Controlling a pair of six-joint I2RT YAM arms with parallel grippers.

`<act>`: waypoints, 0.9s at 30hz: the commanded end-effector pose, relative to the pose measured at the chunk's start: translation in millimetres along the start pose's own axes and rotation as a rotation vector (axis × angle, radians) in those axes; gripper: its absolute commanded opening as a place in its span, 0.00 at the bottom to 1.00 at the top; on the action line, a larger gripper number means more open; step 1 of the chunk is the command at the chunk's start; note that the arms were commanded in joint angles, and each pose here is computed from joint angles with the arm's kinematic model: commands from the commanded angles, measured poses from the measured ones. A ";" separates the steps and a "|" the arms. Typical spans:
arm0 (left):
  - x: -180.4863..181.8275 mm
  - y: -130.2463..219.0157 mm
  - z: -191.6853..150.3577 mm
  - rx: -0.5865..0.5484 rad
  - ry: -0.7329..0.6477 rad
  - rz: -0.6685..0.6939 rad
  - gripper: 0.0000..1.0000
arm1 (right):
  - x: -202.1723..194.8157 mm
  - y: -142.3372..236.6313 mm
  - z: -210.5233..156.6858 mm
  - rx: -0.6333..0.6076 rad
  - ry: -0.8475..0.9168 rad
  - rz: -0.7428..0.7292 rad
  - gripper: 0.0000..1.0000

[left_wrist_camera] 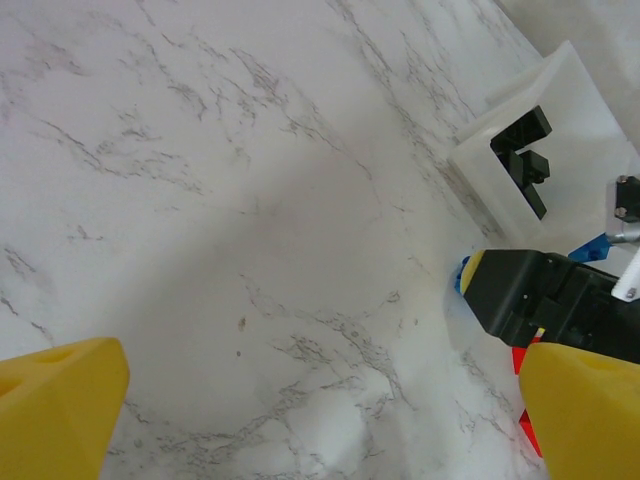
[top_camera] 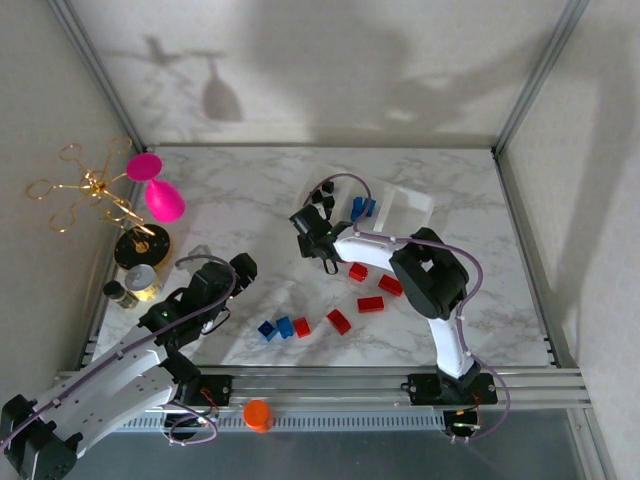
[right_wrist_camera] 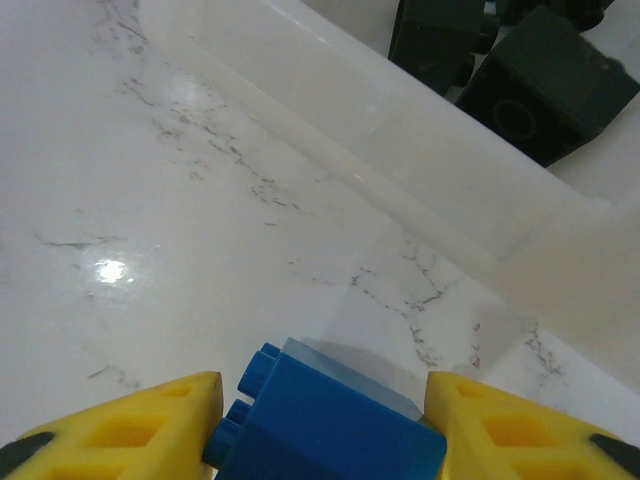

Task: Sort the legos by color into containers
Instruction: Pick up the lego from the center of the table, then place the lego in the container.

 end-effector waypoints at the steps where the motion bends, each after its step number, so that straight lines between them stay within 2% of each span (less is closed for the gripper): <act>1: -4.5 4.0 10.8 -0.032 0.018 0.008 1.00 | 0.4 37.3 22.8 -0.066 -0.019 0.062 0.44; 11: -26.7 -3.7 17.9 -0.011 -0.021 -0.030 1.00 | -23.0 89.7 67.4 -0.184 -0.073 0.092 0.46; 20: -51.4 -20.2 20.8 0.018 -0.067 -0.068 1.00 | -80.9 77.5 106.1 -0.234 -0.158 -0.011 0.46; 27: -66.7 -31.8 22.5 0.032 -0.090 -0.088 1.00 | -115.0 43.3 120.9 -0.211 -0.210 -0.087 0.46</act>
Point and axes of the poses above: each hand's point on the last joint's axis, 136 mm out from that joint toward the fingers, its own y axis back along the fingers, its own x axis along the line the jaws close on, z = x × y, the point moved 8 cm from there along y, back along the fingers, and after that the axes turned 7 degrees about -y, right-handed, at the moved point
